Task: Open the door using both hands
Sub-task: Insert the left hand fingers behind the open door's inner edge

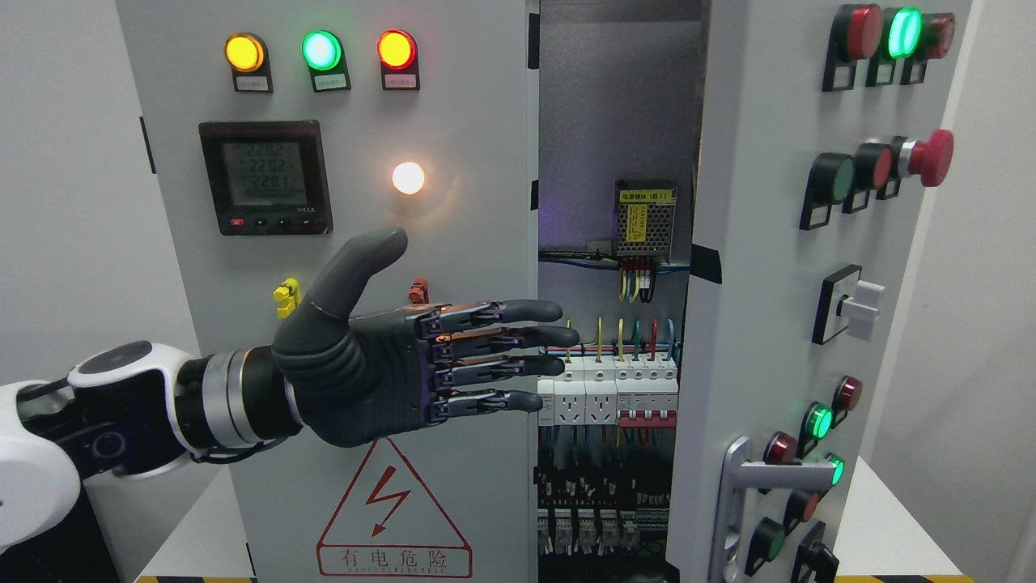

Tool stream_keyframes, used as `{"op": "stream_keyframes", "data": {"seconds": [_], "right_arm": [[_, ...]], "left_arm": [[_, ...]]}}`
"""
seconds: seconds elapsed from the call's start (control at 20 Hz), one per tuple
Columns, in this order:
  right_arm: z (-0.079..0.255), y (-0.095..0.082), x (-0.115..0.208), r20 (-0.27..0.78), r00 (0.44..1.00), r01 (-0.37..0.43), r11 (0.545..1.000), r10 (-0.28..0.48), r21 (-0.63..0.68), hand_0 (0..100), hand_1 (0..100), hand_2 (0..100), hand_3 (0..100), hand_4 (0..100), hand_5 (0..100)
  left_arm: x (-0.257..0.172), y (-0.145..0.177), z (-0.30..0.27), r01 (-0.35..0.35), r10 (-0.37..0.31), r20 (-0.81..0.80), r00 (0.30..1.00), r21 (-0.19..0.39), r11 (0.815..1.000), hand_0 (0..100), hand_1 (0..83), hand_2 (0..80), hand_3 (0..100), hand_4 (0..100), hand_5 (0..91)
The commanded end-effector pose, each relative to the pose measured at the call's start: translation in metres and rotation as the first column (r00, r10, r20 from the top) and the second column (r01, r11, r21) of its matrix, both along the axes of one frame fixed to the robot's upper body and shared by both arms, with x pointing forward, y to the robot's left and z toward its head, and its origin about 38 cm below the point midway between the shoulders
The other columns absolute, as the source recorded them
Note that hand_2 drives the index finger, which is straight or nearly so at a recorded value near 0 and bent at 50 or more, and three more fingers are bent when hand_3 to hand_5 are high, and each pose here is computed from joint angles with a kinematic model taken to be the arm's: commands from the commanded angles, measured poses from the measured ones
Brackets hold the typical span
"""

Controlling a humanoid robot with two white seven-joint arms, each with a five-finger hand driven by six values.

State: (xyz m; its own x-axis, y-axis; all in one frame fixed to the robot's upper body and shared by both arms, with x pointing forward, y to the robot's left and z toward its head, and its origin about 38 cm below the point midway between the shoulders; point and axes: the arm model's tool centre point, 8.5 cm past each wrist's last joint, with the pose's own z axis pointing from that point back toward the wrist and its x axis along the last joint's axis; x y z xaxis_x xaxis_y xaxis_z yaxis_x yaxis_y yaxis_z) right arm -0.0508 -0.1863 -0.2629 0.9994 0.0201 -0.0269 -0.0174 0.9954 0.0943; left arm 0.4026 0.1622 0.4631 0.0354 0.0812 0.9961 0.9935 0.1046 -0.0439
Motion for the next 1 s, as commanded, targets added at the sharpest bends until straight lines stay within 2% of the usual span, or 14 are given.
{"op": "stream_keyframes", "data": {"seconds": [0.0,0.2,0.45,0.95], "right_arm": [[0.000,0.000,0.000,0.000,1.000,-0.001,1.000,0.001,0.000,11,0,0,0,0,0],[0.000,0.000,0.000,0.000,1.000,0.000,1.000,0.000,0.000,11,0,0,0,0,0],[0.000,0.000,0.000,0.000,1.000,0.000,1.000,0.000,0.000,11,0,0,0,0,0],[0.000,0.000,0.000,0.000,1.000,0.000,1.000,0.000,0.000,11,0,0,0,0,0]], "left_arm": [[0.000,-0.045,-0.009,0.091,-0.090,-0.028,0.996,0.024,0.996,0,0.0,0.0,0,3,0.0],[0.003,-0.055,-0.009,0.103,-0.102,-0.043,0.994,0.013,0.995,0,0.0,0.0,0,3,0.0],[0.014,-0.066,0.007,0.085,-0.087,-0.046,0.995,-0.039,0.996,0,0.0,0.0,0,3,0.0],[0.016,-0.098,0.022,0.067,-0.070,-0.031,0.997,-0.066,0.996,0,0.0,0.0,0,3,0.0]]}}
